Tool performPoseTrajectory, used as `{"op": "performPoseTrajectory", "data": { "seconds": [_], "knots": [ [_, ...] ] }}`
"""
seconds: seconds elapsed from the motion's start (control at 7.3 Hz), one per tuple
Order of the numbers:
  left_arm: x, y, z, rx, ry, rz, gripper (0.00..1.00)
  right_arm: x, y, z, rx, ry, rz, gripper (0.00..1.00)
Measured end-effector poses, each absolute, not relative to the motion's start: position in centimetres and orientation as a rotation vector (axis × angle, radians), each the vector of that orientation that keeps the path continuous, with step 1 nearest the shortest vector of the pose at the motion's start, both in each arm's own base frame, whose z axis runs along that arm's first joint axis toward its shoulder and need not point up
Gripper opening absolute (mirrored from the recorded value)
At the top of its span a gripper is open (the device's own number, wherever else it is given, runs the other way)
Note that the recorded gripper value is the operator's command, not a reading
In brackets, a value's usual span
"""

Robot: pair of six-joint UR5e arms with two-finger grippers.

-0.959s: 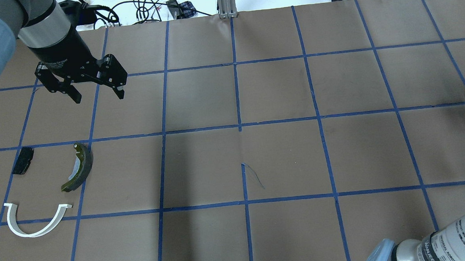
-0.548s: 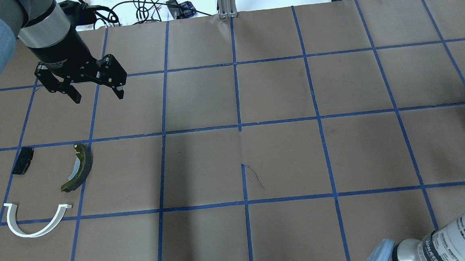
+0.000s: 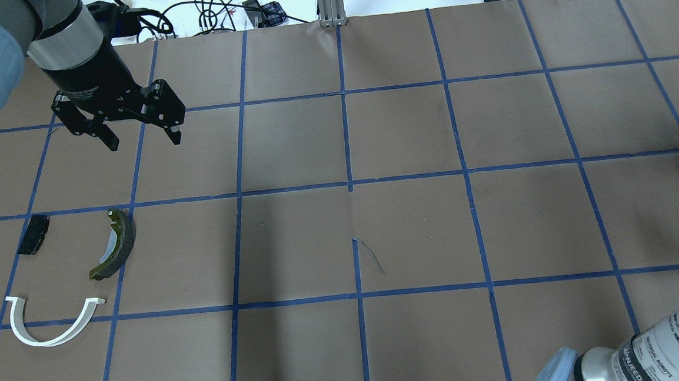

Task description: Place bearing gear from tray to pile

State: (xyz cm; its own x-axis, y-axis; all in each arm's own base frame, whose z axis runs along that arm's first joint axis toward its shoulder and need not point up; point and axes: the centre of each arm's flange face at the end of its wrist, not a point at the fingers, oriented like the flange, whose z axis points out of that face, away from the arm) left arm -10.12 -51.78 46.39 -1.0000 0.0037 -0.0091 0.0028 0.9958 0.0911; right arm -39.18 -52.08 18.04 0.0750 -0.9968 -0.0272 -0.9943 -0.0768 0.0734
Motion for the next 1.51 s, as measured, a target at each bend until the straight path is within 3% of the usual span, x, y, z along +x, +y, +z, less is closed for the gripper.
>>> {"op": "performPoseTrajectory", "data": {
  "seconds": [1.1,1.23,1.51],
  "knots": [
    [-10.1,-51.9,46.6,0.062,3.129,0.127,1.00,-39.8,-51.6,17.7,2.269,-2.120,-0.115,0.60],
    [-10.1,-51.8,47.0,0.061,3.129,0.112,1.00,-40.1,-51.4,17.7,2.263,-2.126,-0.115,0.55],
    [-10.1,-52.0,47.1,0.060,3.128,0.098,1.00,-40.2,-51.3,17.7,2.254,-2.136,-0.115,0.27]
  ]
}}
